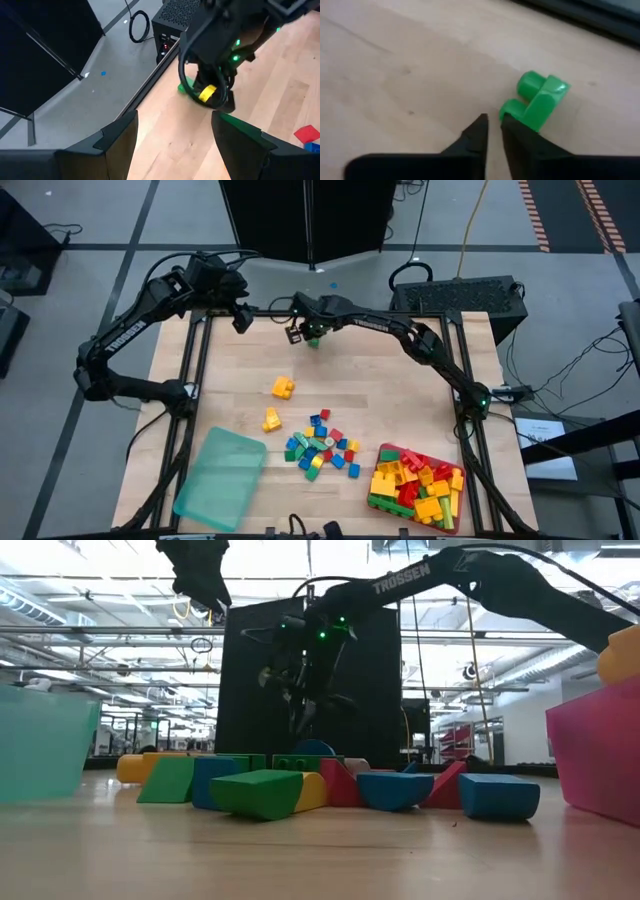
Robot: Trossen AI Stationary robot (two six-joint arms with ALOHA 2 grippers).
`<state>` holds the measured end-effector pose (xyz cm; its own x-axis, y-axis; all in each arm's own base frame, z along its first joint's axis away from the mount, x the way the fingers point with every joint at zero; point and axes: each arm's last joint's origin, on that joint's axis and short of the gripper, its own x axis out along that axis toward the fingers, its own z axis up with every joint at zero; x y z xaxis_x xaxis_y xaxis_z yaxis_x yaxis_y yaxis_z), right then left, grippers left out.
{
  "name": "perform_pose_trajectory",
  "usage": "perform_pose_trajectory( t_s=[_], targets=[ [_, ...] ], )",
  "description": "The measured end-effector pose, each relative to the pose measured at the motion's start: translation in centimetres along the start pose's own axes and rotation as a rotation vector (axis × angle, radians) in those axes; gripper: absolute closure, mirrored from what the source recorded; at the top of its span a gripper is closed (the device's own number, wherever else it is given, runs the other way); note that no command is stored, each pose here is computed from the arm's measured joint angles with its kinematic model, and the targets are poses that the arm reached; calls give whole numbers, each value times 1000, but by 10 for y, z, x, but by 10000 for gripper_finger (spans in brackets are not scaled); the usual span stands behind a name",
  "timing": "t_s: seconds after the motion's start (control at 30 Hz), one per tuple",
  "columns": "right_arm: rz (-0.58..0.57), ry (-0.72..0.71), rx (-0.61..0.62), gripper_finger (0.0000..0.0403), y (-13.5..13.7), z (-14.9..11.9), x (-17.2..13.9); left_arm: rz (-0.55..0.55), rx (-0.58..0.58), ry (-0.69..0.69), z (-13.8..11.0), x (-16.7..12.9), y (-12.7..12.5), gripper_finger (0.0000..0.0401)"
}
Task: Sort blocks by size
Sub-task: Put the 2-stud green game piece into the pink bin
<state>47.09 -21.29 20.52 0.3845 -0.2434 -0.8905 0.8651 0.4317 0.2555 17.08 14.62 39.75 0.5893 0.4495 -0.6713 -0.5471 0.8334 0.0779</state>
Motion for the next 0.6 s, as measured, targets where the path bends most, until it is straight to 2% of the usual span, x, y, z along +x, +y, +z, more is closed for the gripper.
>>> perform_pose_trajectory(
  t_s=[0.07,0.27,0.37,0.47,0.6],
  targets=[
    [22,20,4,323,-1,1,-1,8,-2,1,0,0,1,146],
    [0,19,44,194,-4,2,0,10,-4,-1,0,0,2,146],
    [-23,30,67,143,-9,3,0,11,7,-2,0,0,2,146],
    [-67,41,100,121,-17,5,2,11,14,-5,0,0,2,146],
    [-54,52,146,125,-23,9,8,11,15,-5,0,0,2,146]
  ],
)
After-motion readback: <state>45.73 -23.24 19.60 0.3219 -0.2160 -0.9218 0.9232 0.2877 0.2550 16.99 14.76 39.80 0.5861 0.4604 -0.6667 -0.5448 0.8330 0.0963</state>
